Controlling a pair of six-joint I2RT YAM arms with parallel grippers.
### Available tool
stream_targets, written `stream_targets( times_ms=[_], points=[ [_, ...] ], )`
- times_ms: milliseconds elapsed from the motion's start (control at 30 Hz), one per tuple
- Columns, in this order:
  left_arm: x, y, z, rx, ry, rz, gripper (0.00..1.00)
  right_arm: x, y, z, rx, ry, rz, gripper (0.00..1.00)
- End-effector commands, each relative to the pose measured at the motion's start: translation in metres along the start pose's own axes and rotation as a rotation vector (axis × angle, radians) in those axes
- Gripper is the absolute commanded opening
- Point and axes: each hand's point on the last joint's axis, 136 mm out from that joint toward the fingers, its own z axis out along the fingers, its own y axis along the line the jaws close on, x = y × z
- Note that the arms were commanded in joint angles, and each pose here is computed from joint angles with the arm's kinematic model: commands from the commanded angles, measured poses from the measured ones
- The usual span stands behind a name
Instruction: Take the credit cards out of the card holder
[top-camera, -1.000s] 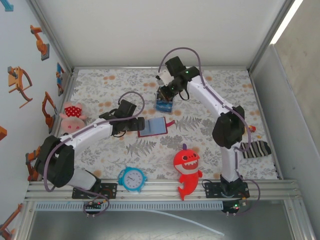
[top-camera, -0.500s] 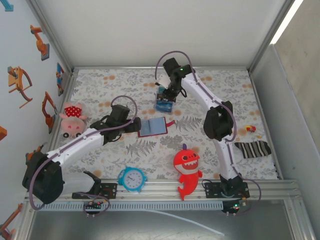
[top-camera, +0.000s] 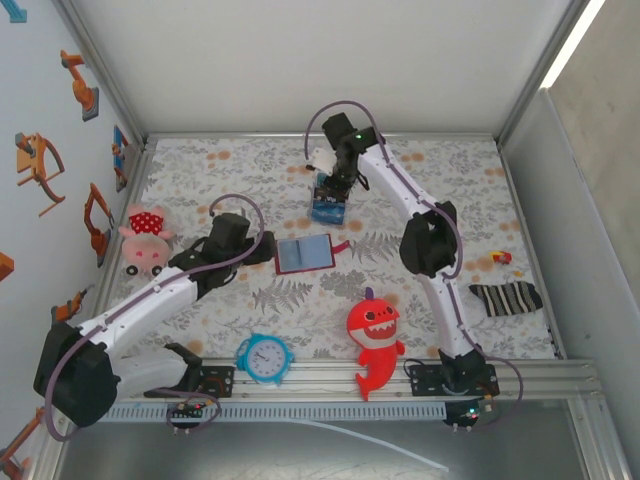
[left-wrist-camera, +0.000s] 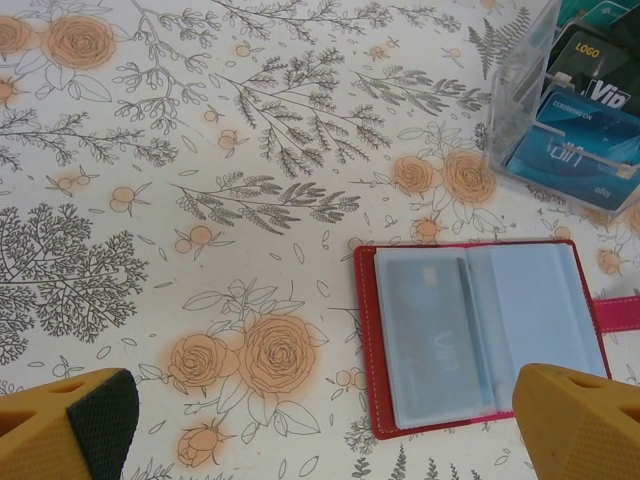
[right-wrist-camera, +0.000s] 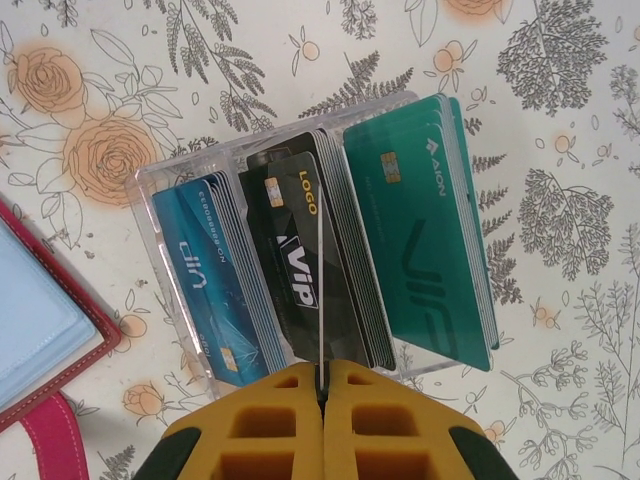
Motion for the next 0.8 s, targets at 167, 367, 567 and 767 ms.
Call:
stream_targets(
  times_ms=[167,367,567,767],
  points=[
    [-0.011,0.012,-0.008,-0.037,-0.056,-0.022,0.97,0.003,0.002,0.013,-0.022,0.032,-0.041,0.0],
    [-0.012,0.014,-0.01,-0.042,-0.062,-0.017,0.97,0.004,0.0,0.019,-0.019,0.044,-0.063,0.0],
    [-0.011,0.014,-0.009,-0.044,-0.058,-0.016,0.97,0.004,-0.003,0.021,-0.007,0.051,-0.09,0.0],
    [-0.011,0.014,-0.008,-0.045,-0.055,-0.016,0.97,0.005,-0.005,0.027,0.007,0.063,-0.099,0.0]
  ],
)
